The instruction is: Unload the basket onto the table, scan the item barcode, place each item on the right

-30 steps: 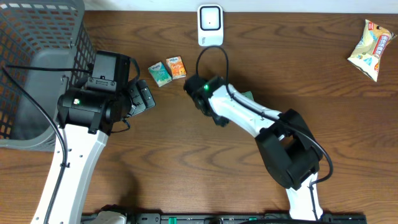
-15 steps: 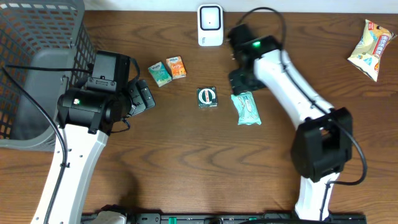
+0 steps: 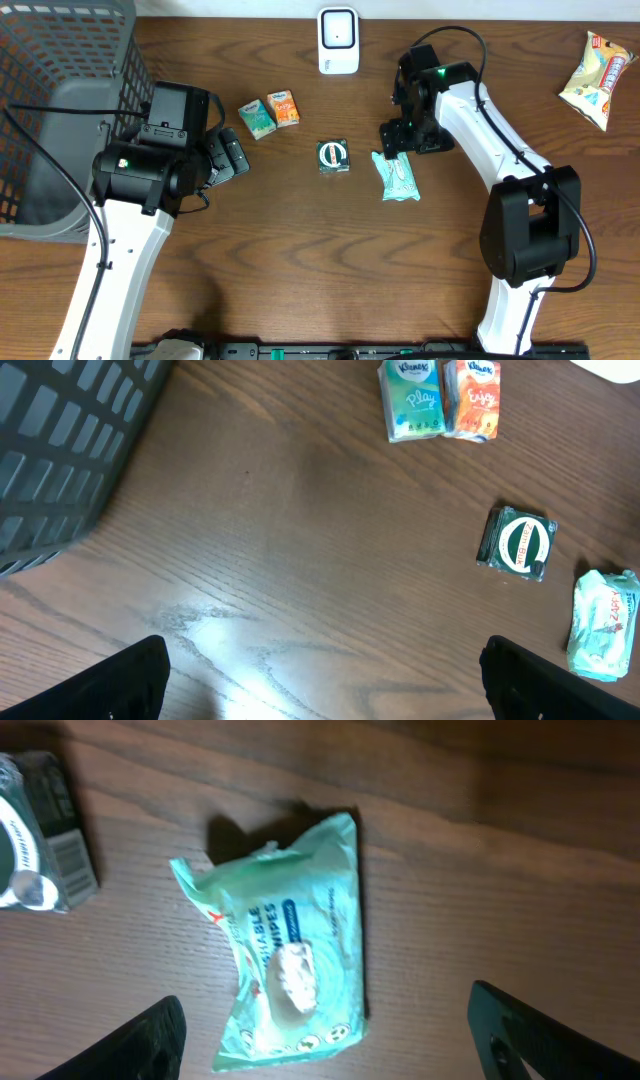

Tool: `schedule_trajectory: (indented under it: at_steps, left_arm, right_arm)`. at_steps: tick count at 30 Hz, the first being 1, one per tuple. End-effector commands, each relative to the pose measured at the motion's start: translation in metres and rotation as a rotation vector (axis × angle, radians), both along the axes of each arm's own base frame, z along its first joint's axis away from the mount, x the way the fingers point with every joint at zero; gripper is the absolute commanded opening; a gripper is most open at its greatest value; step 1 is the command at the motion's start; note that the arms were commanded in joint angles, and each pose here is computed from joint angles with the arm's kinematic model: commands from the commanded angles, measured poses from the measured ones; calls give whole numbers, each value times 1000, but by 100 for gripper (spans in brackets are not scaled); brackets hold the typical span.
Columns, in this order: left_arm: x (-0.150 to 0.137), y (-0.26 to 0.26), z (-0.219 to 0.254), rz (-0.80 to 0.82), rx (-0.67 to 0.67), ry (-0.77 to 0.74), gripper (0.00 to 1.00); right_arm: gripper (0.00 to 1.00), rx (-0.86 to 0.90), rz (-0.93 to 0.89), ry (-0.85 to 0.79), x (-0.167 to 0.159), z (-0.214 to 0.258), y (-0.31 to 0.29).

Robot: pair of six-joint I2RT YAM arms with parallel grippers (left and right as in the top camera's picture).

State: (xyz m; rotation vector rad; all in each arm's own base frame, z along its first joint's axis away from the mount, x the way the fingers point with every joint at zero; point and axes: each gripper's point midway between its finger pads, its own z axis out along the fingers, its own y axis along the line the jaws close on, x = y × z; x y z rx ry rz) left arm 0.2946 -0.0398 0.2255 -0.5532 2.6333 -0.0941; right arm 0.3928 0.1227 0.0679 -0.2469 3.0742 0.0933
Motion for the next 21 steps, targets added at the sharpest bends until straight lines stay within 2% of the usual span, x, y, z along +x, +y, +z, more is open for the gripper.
schedule_trajectory:
  at_steps: [1, 21]
  left_arm:
    - [0, 3, 2, 9, 7, -5, 98]
    - [0, 3, 2, 9, 7, -5, 98]
  right_arm:
    - [83, 17, 17, -21, 2, 3, 6]
    - [78, 22, 62, -51, 9, 1, 7]
